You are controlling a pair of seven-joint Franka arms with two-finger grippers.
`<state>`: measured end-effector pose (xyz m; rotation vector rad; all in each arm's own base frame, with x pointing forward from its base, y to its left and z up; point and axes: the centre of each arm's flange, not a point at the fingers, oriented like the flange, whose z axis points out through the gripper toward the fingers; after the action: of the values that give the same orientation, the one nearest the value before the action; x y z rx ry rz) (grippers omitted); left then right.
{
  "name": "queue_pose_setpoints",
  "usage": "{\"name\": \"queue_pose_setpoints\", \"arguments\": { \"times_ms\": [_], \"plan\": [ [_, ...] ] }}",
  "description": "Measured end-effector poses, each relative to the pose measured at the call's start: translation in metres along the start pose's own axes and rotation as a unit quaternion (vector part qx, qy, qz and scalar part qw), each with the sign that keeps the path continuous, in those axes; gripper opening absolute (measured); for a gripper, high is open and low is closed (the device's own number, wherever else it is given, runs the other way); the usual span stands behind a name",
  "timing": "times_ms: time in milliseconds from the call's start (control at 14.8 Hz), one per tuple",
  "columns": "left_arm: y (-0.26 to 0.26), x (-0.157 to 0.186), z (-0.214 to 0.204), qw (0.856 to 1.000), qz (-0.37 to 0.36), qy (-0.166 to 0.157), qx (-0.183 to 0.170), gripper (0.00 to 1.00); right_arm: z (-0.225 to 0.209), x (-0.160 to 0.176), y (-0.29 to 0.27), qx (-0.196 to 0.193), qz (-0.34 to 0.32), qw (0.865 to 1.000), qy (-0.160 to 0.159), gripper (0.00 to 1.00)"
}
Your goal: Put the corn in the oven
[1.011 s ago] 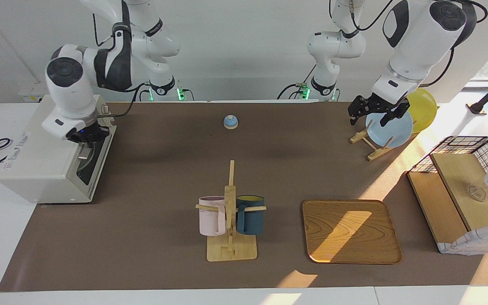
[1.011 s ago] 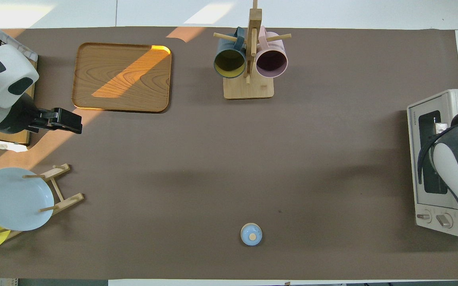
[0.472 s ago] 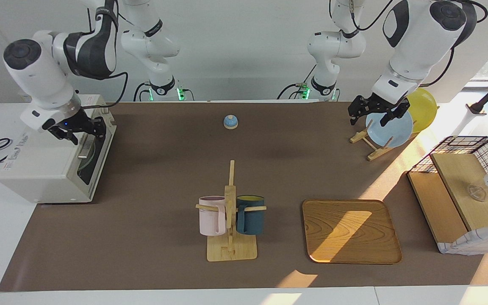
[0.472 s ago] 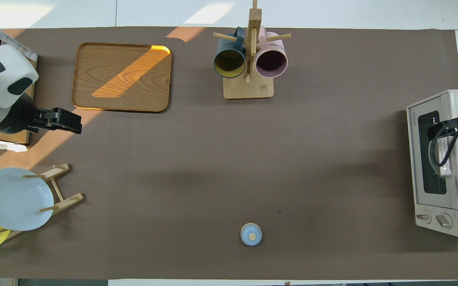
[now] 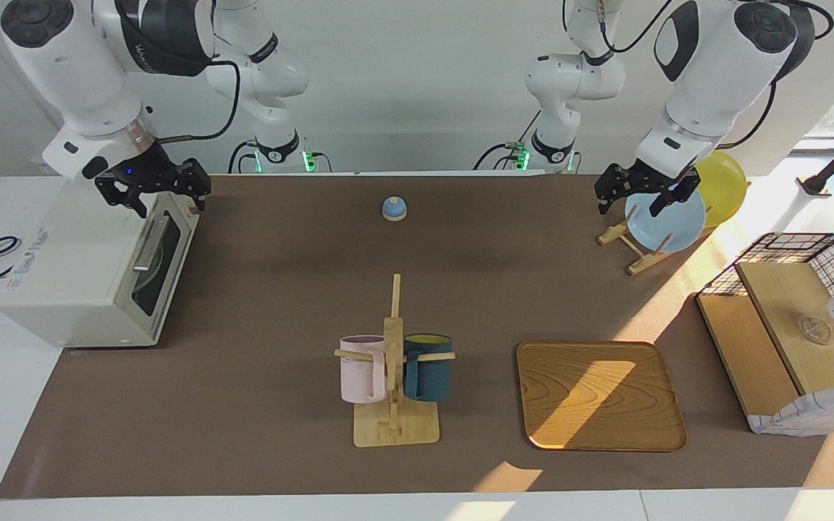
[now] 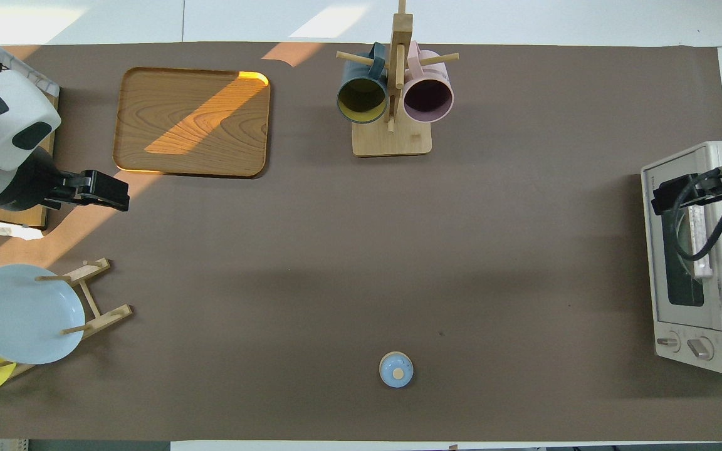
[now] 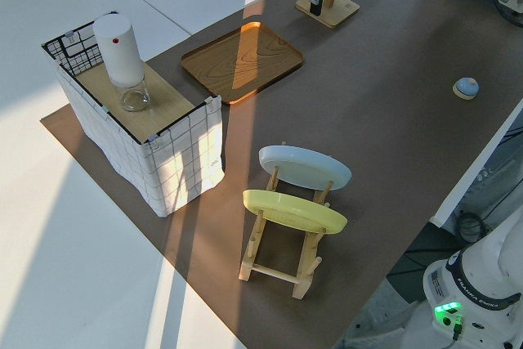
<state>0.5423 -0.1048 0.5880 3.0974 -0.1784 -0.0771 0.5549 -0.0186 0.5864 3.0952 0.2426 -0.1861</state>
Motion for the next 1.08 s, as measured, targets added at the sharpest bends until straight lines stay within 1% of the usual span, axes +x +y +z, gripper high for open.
{"name": "queue_pose_setpoints", "arguments": {
  "times_ms": [270,674,1078],
  "plan": [
    [0.000,0.000,0.000,1.000,0.000,0.000,0.000,1.00,0.006,0.001,-0.008,0.002,0.015,1.000,-0.018,1.00],
    [0.000,0.000,0.000,1.000,0.000,0.000,0.000,1.00,0.005,0.000,-0.023,0.003,0.014,0.999,-0.029,1.00],
    [0.000,0.000,0.000,1.000,0.000,0.000,0.000,1.00,0.001,-0.006,-0.030,0.001,0.042,0.998,-0.037,1.00]
  ]
}}
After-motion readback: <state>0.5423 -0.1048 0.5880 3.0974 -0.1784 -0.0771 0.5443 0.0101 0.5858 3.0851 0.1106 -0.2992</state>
